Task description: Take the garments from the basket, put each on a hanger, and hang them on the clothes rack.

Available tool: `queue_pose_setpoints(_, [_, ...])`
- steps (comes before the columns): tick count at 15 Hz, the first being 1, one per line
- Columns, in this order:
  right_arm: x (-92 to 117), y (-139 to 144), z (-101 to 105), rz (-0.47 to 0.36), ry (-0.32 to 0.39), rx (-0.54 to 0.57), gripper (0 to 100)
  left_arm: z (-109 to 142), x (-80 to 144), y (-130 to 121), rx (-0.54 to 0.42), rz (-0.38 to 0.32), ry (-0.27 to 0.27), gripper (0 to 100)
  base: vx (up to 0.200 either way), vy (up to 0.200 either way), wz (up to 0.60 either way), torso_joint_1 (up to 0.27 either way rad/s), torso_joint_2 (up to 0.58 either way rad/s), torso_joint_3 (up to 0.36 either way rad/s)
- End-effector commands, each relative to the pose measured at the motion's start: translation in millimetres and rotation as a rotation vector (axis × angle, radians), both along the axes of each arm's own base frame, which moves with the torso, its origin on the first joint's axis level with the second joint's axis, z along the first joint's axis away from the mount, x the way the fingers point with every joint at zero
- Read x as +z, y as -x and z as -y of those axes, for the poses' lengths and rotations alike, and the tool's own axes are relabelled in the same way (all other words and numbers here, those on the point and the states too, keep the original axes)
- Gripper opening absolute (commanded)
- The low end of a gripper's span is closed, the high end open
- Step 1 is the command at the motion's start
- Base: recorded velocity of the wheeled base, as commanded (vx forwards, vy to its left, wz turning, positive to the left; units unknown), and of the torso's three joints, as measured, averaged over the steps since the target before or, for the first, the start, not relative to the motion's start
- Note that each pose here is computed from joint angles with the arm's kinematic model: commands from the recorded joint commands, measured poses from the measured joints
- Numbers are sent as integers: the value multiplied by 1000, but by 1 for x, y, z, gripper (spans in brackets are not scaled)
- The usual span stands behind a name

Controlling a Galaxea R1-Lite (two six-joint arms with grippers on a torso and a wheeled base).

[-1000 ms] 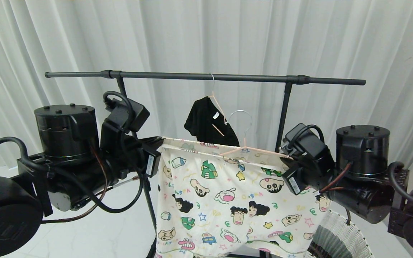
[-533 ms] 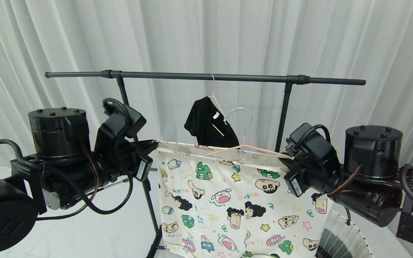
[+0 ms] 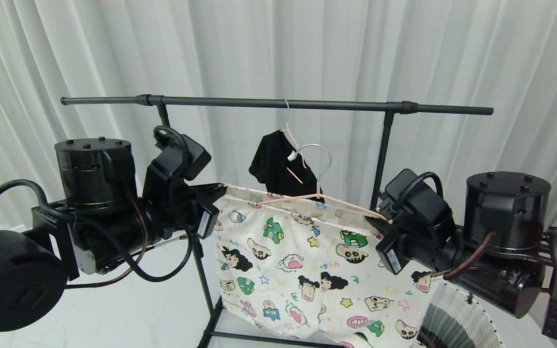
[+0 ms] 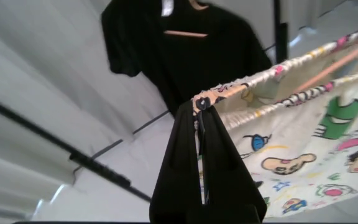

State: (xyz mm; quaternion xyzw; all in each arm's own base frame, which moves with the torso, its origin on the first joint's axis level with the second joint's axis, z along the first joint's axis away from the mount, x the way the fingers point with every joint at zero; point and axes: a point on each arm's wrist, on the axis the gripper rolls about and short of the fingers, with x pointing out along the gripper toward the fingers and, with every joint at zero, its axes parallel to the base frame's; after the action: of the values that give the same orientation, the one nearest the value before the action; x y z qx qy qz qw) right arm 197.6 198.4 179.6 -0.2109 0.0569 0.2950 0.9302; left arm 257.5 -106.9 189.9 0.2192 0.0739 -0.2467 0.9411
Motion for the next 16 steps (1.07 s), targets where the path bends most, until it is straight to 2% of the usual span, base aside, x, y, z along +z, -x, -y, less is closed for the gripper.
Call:
queue_pose_setpoints(1, [0,1,-1,2,-1,5,0,5,2,4,-40,3,12,0,0,0,0,0,0,0])
queue_pose_setpoints(4, [1,4,-3,4,-2,18,0,10,6,10,-172,8,41,0,0,0,0,0,0,0])
queue_pose_setpoints(7, [3,7,-5,7,-7,33,0,10,9,12,-216,11,58,0,0,0,0,0,0,0])
queue_pose_setpoints(8, [3,8,-6,7,-7,38,0,10,12,15,-285,15,76,0,0,0,0,0,0,0])
queue_pose_setpoints(10, [3,8,-6,7,-7,39,0,9,17,20,-341,7,115,0,0,0,0,0,0,0])
queue_pose_setpoints(12, [3,8,-6,8,-8,39,0,13,20,27,-422,-36,186,0,0,0,0,0,0,0])
queue_pose_setpoints(14, [4,8,-6,10,-10,38,0,16,12,31,-434,-82,176,0,0,0,0,0,0,0])
queue_pose_setpoints(16, [4,8,-6,10,-9,36,0,17,10,34,-442,-96,170,0,0,0,0,0,0,0])
